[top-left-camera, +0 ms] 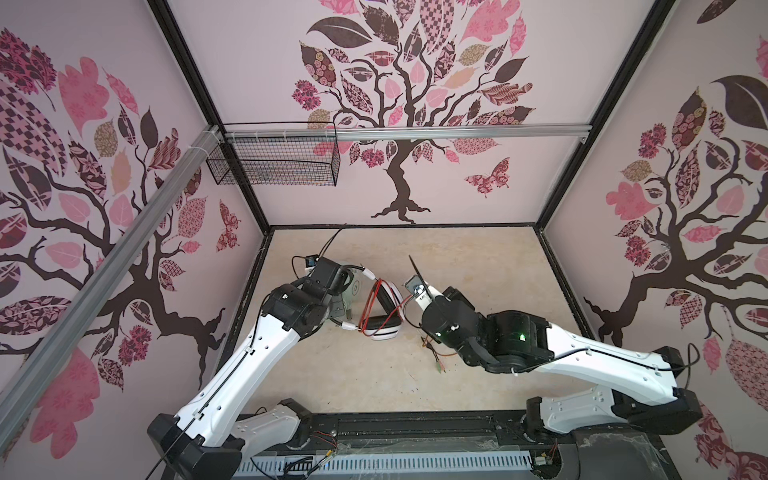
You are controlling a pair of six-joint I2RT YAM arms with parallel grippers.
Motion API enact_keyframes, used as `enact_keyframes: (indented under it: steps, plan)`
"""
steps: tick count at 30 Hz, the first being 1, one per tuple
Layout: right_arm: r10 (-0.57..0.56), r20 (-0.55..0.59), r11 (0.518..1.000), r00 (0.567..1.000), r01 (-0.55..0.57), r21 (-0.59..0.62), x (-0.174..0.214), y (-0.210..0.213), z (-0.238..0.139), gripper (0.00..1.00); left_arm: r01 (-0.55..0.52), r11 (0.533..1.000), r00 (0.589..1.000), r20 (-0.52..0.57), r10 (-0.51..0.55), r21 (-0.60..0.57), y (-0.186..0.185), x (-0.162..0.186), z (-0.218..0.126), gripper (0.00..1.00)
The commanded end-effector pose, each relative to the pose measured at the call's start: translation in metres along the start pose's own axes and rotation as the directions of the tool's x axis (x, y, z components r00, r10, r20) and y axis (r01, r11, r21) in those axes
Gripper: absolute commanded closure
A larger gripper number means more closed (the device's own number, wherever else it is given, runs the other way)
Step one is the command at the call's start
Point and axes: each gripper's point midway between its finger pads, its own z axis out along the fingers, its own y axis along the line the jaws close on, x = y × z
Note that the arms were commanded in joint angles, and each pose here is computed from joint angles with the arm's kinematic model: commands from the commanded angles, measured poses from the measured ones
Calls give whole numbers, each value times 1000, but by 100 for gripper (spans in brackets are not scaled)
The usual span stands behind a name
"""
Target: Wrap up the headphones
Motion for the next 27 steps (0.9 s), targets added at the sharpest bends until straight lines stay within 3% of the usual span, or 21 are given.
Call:
enact_keyframes:
  steps: [1,6,14,17,20,27]
  plan:
    - [-9,92,996,996,1,87,-34,-27,-5,100,-36,999,999,31,35,15,-6,4,-7,100]
    - [-42,75,988,996,30,152,-37,-35,16,100,-80,994,997,17,79,77,-16,17,-16,100]
    - [22,31,993,999,-26,114,-19,-45,56,100,-79,971,997,2,81,224,-27,28,-32,100]
    - [61,19,997,998,-62,55,-8,-44,79,100,-72,947,997,7,73,312,-37,31,-40,100]
    - [124,13,989,992,-122,-85,2,-28,97,100,-64,921,998,10,65,383,-45,31,-52,100]
    - [276,3,892,961,-255,-372,12,7,115,100,-56,838,998,5,63,544,-65,26,-85,100]
